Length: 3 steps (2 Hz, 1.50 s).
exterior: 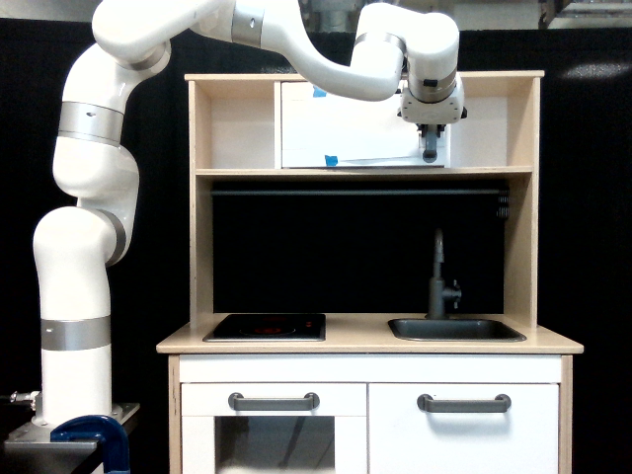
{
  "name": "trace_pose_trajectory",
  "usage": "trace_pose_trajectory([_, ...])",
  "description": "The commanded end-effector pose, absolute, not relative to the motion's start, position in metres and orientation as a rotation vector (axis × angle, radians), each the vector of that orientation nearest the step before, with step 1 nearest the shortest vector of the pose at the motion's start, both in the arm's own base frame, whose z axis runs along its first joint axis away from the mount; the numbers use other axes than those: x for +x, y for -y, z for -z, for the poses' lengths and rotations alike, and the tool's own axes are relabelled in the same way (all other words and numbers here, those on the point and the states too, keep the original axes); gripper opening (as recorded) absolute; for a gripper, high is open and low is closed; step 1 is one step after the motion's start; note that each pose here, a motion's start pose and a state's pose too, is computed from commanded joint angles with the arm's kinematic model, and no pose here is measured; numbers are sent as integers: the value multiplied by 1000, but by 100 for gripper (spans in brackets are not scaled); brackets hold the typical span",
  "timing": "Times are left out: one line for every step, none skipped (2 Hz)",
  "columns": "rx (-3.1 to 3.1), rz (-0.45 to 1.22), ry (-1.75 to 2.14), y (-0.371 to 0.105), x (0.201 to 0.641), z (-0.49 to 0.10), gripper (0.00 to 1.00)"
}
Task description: Open the oven door
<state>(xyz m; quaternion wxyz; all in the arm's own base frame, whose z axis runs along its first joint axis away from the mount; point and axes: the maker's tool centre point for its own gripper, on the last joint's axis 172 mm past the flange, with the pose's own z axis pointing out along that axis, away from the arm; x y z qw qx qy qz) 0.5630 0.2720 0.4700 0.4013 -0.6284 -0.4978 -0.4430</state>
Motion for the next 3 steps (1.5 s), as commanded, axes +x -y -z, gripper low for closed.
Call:
trace_pose_trajectory([-1589,1120,1259,-267,556,-468,0])
trace_pose_trajectory([-1589,1120,1259,-259,551,-470,0])
trace_pose_trajectory([-1589,1120,1259,-248,548,-470,0])
